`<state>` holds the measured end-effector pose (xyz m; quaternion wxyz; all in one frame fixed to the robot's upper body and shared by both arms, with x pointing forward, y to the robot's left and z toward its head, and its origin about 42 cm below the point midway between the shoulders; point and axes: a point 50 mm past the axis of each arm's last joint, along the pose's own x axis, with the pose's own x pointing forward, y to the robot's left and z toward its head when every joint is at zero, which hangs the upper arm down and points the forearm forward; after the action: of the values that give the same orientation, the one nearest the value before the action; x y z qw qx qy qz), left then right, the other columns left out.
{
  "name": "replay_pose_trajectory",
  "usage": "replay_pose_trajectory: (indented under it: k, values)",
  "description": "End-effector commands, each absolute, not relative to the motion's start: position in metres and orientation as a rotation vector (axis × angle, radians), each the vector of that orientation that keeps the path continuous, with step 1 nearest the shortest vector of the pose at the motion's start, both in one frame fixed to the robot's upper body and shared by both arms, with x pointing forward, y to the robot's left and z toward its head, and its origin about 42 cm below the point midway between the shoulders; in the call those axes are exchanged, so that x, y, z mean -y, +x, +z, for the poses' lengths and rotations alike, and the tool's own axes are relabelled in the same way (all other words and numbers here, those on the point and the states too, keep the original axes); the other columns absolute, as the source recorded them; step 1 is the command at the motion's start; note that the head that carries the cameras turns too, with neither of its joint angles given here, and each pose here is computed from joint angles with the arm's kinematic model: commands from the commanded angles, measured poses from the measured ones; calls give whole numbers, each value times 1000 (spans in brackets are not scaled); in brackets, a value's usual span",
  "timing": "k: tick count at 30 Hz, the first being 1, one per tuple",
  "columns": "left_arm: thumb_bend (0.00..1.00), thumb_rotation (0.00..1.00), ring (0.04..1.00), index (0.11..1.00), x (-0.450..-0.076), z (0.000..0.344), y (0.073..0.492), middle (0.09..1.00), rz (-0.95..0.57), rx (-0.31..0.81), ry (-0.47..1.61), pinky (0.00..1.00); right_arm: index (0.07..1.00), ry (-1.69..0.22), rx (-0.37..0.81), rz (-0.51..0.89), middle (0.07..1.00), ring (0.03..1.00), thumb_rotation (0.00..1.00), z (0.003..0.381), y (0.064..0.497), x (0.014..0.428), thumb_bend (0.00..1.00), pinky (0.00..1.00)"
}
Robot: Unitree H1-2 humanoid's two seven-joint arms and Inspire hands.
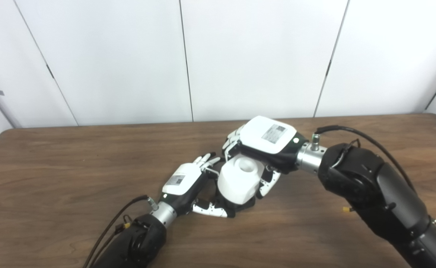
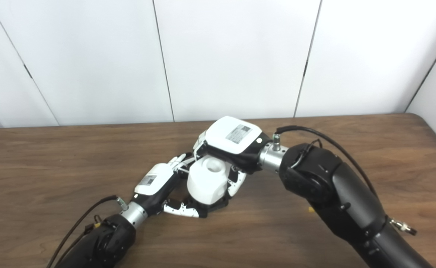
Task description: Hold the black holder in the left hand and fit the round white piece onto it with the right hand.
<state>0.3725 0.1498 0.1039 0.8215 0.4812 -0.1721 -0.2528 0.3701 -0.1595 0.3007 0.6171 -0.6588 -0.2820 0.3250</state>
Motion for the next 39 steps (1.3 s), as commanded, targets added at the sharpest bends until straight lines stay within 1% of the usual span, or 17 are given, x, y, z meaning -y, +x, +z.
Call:
replay_pose_trajectory:
  k: [1, 8, 15, 22, 30, 39]
  values:
    - [524, 63, 1000, 481, -144, 50, 336, 922, -695, 159, 1103, 1000, 480, -1518, 708, 727, 753, 820, 139, 317, 375, 154, 526, 810]
    - [524, 63, 1000, 481, -143, 54, 334, 923, -699, 156, 1104, 1000, 480, -1530, 669, 760, 762, 830, 140, 308, 378, 149, 526, 837]
    - [524, 62, 1000, 482, -141, 54, 333, 923, -701, 164, 1103, 1000, 480, -1535, 656, 763, 763, 830, 140, 304, 384, 149, 526, 831]
    - [524, 63, 1000, 481, -144, 54, 332, 921, -697, 157, 1094, 1000, 481, -1539, 647, 751, 758, 824, 139, 307, 388, 151, 525, 819]
    - [524, 63, 1000, 482, -147, 55, 331, 921, -705, 163, 1101, 992, 481, -1542, 640, 745, 761, 826, 138, 310, 389, 154, 525, 829]
    - [524, 63, 1000, 481, -148, 56, 331, 917, -709, 160, 1102, 995, 481, -1576, 644, 740, 758, 820, 139, 314, 392, 158, 525, 806]
